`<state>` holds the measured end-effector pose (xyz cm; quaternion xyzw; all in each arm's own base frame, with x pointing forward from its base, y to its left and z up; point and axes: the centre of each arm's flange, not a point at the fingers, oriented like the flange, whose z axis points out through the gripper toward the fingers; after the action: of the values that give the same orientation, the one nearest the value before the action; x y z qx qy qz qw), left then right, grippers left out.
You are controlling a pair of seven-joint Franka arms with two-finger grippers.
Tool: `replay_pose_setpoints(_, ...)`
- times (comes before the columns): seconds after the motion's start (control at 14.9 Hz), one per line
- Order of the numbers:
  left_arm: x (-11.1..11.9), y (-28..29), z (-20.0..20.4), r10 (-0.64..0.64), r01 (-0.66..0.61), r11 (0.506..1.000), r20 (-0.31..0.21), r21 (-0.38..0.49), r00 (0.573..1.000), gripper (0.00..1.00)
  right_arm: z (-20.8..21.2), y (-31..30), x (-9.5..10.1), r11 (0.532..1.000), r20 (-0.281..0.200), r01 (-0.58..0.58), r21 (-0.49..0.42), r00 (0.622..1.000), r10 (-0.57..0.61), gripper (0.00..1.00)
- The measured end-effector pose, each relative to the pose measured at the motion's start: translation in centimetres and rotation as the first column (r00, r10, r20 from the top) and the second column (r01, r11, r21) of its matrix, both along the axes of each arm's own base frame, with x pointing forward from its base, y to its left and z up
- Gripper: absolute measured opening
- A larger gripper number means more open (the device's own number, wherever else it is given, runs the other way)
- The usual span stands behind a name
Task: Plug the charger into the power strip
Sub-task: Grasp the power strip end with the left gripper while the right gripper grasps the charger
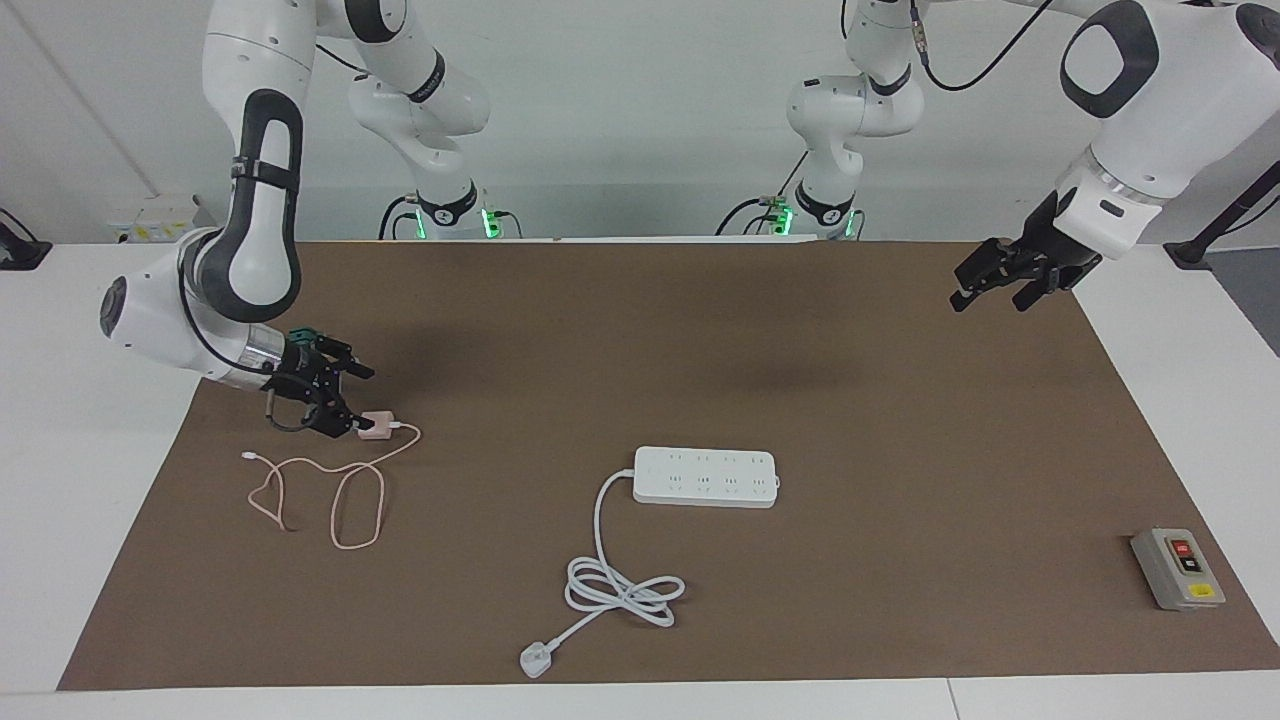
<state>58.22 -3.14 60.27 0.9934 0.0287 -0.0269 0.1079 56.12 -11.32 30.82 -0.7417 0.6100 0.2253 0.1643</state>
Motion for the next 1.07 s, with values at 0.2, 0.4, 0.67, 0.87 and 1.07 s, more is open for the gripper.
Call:
replay_pose_setpoints(0.2, 0.1, -0.7, 0.0, 0.033, -0.034, 0.996, -0.014, -0.087, 0.999, 1.0, -1.0, -0.5, -0.6, 0.999, 0.03, -0.002, 0.035, 1.0, 0.001, 1.0)
replay_pose_setpoints(0.4, 0.7, 0.6, -0.7, 0.098, -0.106, 0.976, -0.054, -0.191, 0.994, 1.0, -1.5, -1.1, -0.7, 0.999, 0.059, -0.014, 0.034, 0.998, 0.012, 1.0)
replay_pose_setpoints(0.67, 1.9, 2.2, -2.5, 0.09, -0.115, 0.925, -0.085, -0.361, 0.992, 1.0, -2.9, -1.4, -0.6, 0.999, 0.074, -0.032, 0.028, 0.997, 0.03, 1.0)
replay_pose_setpoints(0.87, 2.1, 2.2, -2.4, 0.054, -0.072, 0.909, -0.056, -0.411, 0.997, 1.0, -4.3, -1.7, -0.6, 0.999, 0.075, -0.017, 0.038, 0.997, 0.014, 1.0)
replay_pose_setpoints(1.07, 2.1, 2.7, -1.8, 0.063, -0.081, 0.865, -0.052, -0.496, 0.997, 1.0, -4.5, -1.9, -0.5, 0.999, 0.082, -0.009, 0.036, 0.997, 0.006, 1.0)
